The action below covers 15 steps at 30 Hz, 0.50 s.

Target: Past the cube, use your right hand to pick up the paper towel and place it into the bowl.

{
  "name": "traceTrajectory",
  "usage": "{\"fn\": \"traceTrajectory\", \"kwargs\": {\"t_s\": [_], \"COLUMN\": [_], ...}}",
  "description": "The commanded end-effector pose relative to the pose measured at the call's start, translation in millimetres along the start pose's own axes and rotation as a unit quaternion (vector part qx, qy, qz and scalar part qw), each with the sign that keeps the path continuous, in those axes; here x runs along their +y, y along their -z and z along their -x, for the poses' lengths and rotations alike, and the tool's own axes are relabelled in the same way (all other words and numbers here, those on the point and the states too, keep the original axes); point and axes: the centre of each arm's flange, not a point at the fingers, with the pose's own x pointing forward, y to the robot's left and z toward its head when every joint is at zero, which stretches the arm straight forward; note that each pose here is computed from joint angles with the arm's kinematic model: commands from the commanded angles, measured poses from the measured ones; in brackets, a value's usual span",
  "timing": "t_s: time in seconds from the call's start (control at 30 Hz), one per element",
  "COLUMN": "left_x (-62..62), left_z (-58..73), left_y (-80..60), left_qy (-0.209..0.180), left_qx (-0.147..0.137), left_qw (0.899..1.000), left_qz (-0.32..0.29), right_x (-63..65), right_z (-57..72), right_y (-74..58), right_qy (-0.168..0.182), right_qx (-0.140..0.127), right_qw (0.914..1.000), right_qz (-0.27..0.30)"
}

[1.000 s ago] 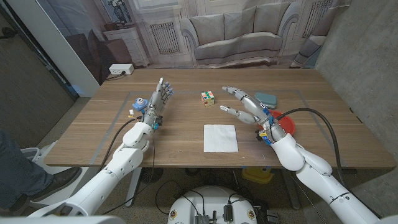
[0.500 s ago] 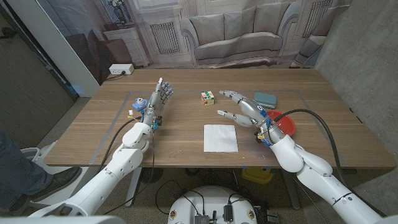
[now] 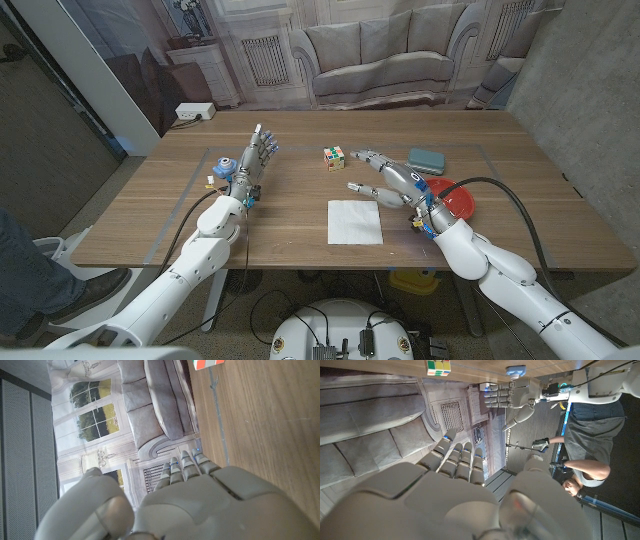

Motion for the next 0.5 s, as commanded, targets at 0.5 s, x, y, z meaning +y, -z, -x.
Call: {"fn": "traceTrajectory", "kwargs": {"t_s": [0.5], "left_x": [-5.0], "left_z": [-0.9], "left_y": [2.0], "left_qy": [0.005], "left_qx": [0.009], "left_qw": [1.0], "left_qz": [-0.002], "right_x": [13.8], "right_z": [4.4], "right_y": [-5.1], "right_qy": [-0.06], "right_qx": [0.0], "right_qw": [0.9979], "right_qz": [0.022]}}
